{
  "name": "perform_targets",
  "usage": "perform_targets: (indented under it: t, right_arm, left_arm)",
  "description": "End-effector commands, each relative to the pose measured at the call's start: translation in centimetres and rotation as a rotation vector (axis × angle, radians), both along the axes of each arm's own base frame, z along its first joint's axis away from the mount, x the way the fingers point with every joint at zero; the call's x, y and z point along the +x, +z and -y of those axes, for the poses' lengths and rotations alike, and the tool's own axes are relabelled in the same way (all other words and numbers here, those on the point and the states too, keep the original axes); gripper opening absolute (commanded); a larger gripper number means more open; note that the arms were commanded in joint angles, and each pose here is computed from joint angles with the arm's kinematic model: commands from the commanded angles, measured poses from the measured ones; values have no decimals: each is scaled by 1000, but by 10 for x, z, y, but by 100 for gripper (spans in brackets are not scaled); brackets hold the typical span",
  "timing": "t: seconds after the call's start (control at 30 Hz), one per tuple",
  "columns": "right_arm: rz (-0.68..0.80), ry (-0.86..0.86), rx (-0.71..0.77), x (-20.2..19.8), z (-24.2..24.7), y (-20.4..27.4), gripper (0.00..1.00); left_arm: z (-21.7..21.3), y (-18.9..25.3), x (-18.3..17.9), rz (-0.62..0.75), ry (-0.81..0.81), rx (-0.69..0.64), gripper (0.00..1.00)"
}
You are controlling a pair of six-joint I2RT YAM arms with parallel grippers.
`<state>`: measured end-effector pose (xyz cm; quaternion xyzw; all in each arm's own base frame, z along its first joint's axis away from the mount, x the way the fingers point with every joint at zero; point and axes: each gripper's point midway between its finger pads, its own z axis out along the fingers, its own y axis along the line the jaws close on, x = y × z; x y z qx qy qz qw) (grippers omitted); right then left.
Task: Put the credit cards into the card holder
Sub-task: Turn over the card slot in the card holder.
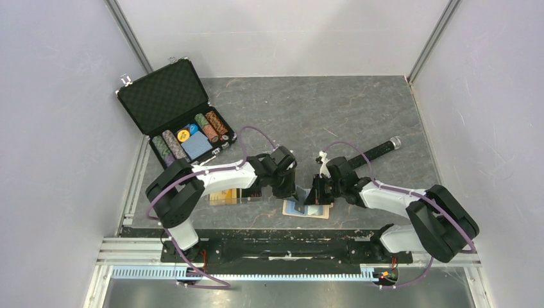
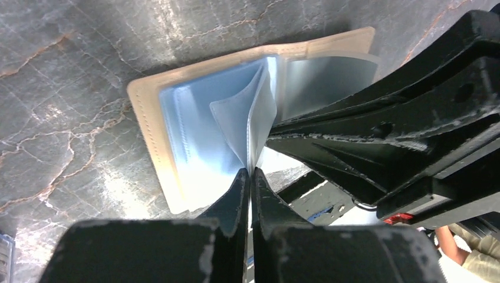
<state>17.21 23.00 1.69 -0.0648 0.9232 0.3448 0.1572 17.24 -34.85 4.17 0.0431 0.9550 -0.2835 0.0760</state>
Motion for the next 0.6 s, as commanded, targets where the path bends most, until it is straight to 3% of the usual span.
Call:
perform_targets:
  t: [0.0,0.27,0.33,0.5,0.57]
  right_arm:
    - [48,8,-32,7,3,11,6]
    - [53,3,-123,10,15,11,8]
    - [51,9,-148,10,18,11,7]
    - [82,12,-153,16,17,22,7]
    - [95,10,-147,18,16,27,7]
  left_arm:
    - [-18,10,8,64,-9,116,2]
    - [-31,15,10,61,-6,209,6]
    - [-27,18,9,59,-10,199,11]
    - [-11,25,6,62,-36,172,37]
    - [-5,27,5,62,-45,160,41]
